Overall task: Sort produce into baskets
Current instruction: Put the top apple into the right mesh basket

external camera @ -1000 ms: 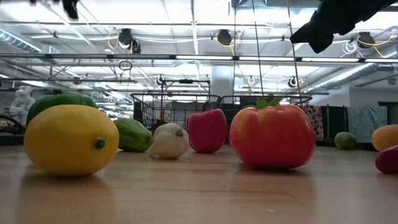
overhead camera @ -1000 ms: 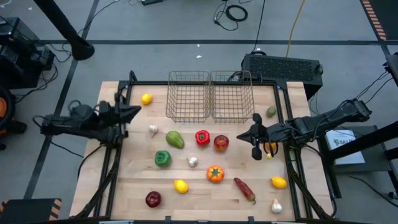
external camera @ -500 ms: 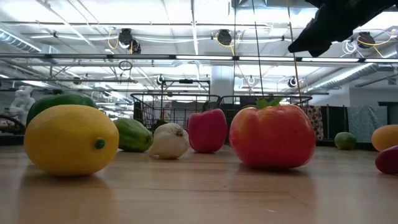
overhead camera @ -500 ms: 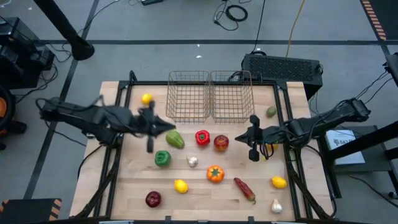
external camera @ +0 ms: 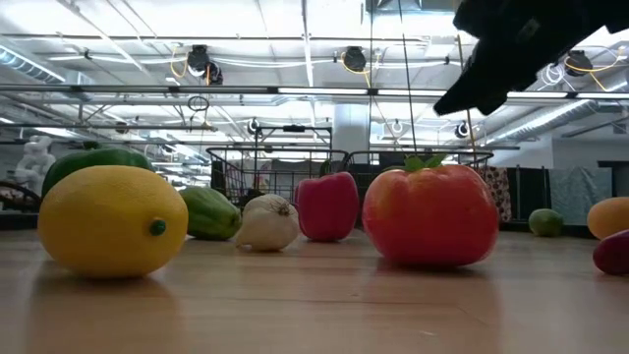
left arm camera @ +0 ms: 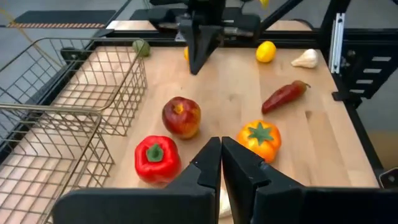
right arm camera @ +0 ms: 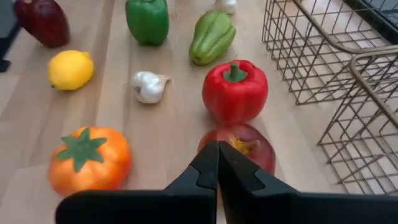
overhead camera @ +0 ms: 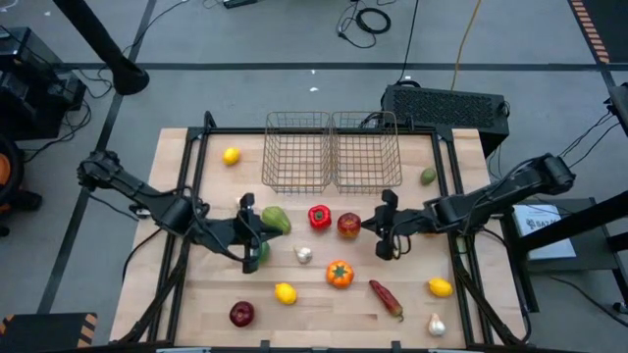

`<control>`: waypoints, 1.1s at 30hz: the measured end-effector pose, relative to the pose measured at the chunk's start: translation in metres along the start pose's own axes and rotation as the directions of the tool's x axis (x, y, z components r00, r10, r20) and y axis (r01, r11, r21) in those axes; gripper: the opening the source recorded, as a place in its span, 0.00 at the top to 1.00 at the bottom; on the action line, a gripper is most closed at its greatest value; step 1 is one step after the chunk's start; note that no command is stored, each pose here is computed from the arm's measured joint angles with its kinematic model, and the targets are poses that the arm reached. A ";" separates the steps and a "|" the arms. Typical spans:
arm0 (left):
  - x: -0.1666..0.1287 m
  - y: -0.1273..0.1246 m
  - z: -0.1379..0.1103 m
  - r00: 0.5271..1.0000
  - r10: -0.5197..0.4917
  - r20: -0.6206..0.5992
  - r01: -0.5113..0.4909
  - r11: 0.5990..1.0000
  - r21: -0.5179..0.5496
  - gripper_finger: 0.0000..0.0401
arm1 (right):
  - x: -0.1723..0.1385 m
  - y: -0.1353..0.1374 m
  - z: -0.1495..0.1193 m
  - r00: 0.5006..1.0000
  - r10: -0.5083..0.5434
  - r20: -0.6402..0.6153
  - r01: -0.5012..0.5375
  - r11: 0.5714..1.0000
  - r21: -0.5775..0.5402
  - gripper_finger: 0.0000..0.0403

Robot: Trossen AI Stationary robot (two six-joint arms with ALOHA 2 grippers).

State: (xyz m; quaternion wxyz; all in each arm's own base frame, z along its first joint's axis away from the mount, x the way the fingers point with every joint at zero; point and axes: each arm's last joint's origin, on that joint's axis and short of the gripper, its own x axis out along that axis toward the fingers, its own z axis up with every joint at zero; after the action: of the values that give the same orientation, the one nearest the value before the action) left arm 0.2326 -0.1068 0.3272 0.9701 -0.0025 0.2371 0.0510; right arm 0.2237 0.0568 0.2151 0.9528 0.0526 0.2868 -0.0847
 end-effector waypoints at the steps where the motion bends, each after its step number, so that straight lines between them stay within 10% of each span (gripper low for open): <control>1: 0.000 -0.001 0.000 1.000 -0.001 -0.001 0.001 1.000 0.000 0.94 | 0.004 0.001 -0.002 1.000 -0.016 -0.006 0.015 1.000 -0.011 0.98; 16: -0.005 -0.009 -0.006 0.999 -0.023 -0.023 0.023 1.000 0.010 0.94 | 0.022 -0.011 -0.034 0.993 -0.016 0.116 0.020 0.999 -0.030 0.60; 33: -0.005 -0.007 -0.005 1.000 0.029 -0.006 -0.029 0.999 0.030 0.94 | 0.036 -0.030 -0.054 0.963 -0.040 0.266 0.038 0.999 0.014 0.55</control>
State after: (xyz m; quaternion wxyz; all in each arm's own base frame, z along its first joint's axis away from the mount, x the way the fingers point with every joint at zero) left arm 0.2269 -0.1143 0.3251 0.9685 0.0153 0.2408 0.0617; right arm 0.2186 0.0311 0.1489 0.9806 0.0392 0.1568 -0.1110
